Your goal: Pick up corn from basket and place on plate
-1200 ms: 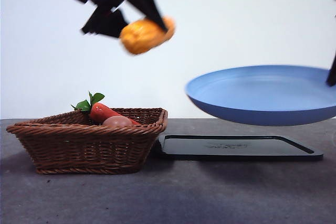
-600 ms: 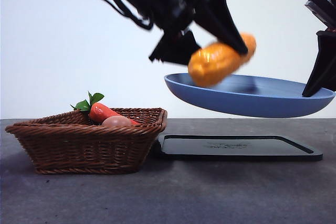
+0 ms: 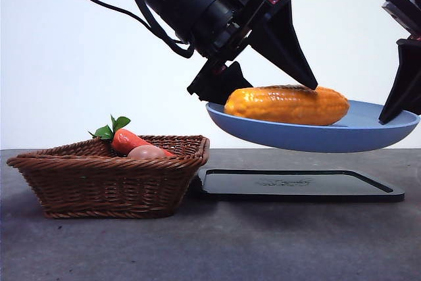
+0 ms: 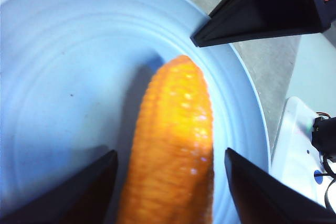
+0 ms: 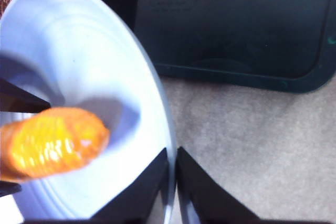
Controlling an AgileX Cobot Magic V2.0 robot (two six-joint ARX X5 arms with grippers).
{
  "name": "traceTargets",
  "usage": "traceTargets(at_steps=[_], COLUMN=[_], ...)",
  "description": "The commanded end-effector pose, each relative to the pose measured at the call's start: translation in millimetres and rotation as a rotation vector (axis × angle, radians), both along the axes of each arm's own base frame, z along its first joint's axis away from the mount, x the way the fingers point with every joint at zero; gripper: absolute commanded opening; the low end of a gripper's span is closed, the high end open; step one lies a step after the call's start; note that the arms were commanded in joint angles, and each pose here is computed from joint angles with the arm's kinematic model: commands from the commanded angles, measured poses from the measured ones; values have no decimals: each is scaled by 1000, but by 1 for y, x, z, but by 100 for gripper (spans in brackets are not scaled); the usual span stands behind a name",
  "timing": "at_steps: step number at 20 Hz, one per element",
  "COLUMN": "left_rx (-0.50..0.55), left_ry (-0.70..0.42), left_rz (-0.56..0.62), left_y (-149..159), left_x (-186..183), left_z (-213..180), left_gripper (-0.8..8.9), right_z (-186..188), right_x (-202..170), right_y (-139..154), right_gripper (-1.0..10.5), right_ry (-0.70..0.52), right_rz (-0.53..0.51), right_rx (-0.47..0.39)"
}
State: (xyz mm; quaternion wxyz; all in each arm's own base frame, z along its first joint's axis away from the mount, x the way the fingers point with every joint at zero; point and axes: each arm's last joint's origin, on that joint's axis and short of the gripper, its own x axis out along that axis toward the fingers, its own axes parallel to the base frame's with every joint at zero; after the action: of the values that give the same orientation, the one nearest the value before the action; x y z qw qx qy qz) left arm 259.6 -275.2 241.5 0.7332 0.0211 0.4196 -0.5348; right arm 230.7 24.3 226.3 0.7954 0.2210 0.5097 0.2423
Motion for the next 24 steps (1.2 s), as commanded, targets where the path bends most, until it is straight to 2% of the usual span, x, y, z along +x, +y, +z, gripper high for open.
traceTargets(at_steps=[1,6,12,18,24], left_rx=[-18,-76,-70,-80,-78], left_ry=[-29,-101,-107,-79,-78], left_rz=[-17,-25,-42,-67,-66], left_y=[-3,2,5,5,5], left_x=[-1,-6,-10,-12,-11], left_z=[11,55,84,85,85], left_gripper=[341,341,341,339,339], right_z=[5,6,9,2,-26], right_x=[5,8,23,77,130], right_y=[0,-1,-8,-20,-20], right_gripper=[2,2,2,2,2], right_ry=[-26,-58,-99,-44,47], right_rz=[-5,-29,-80,-118,-118], right_rx=[3,-30,-22,-27,-24])
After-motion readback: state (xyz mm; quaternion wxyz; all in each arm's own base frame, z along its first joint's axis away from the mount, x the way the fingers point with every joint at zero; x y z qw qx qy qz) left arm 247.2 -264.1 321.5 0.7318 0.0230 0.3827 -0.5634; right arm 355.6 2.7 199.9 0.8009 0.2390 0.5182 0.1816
